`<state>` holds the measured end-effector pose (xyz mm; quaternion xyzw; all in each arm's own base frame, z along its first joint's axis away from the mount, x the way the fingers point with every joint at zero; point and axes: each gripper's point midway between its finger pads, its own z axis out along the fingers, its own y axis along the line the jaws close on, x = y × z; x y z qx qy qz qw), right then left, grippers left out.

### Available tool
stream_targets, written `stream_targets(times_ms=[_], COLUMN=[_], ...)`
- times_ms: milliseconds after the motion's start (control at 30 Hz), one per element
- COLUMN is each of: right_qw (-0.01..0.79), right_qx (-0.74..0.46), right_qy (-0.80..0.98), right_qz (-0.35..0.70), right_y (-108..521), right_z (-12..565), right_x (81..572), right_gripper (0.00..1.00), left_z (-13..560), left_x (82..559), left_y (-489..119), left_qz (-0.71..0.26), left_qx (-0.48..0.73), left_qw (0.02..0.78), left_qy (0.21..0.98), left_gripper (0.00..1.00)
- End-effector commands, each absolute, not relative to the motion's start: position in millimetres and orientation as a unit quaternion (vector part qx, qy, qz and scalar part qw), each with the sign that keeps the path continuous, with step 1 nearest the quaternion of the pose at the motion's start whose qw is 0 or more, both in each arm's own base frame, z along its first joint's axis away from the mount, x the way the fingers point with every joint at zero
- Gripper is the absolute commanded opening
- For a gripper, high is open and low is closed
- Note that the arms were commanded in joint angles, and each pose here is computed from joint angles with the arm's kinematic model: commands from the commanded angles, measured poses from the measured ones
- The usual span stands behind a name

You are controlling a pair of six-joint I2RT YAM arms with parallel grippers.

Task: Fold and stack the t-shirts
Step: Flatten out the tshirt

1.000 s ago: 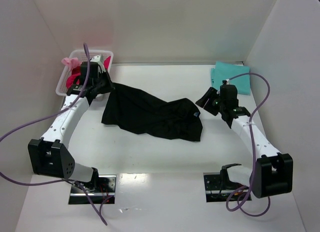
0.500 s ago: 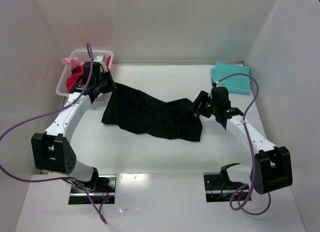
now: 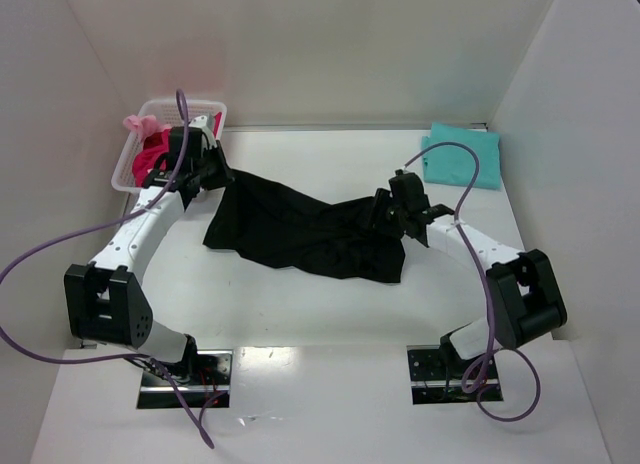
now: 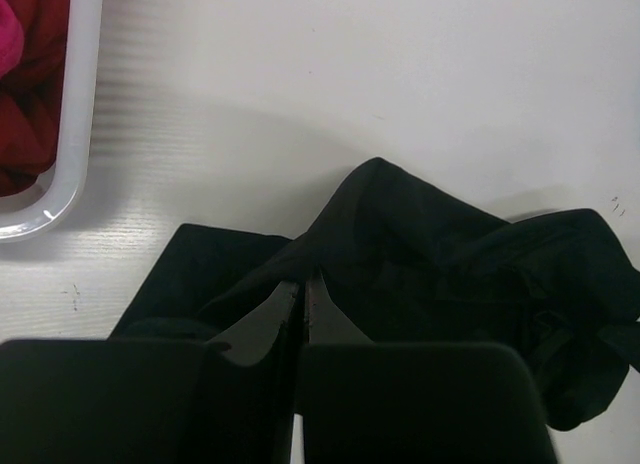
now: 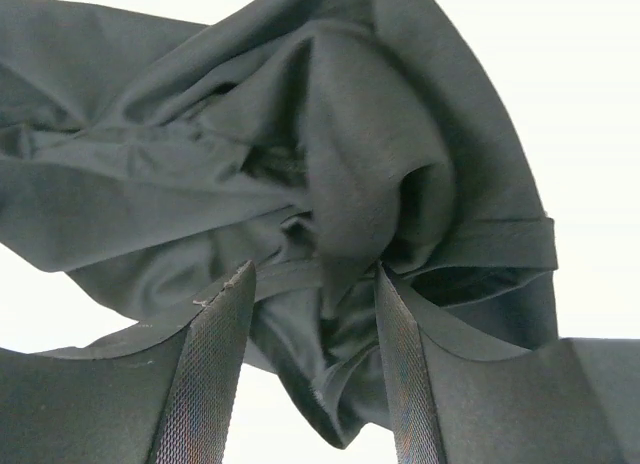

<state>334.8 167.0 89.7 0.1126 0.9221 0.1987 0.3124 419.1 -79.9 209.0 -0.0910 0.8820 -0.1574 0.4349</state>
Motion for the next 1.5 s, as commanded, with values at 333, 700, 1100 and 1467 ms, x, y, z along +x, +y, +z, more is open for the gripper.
stream_targets(times_ms=[333, 700, 1100, 1467], right_qw=[0.328, 0.402, 0.632, 0.717], right_qx=[0.098, 0.118, 0.092, 0.089], right_qy=[0.927, 0.895, 0.749, 0.657], right_qz=[0.15, 0.151, 0.173, 0.217], right_y=[160, 159, 132, 110], right_z=[81, 135, 412, 517], right_x=[357, 391, 447, 392], right_gripper=[0.46, 0.0, 0.0, 0.0], left_z=[212, 222, 324, 416], left_x=[425, 429, 431, 419], left_y=[-77, -73, -42, -2], left_qz=[-0.153, -0.153, -0.136, -0.101], left_qx=[-0.086, -0.089, -0.111, -0.147], left_qw=[0.449, 0.46, 0.569, 0.663], left_qy=[0.876, 0.87, 0.803, 0.727], left_gripper=[0.0, 0.0, 0.0, 0.0])
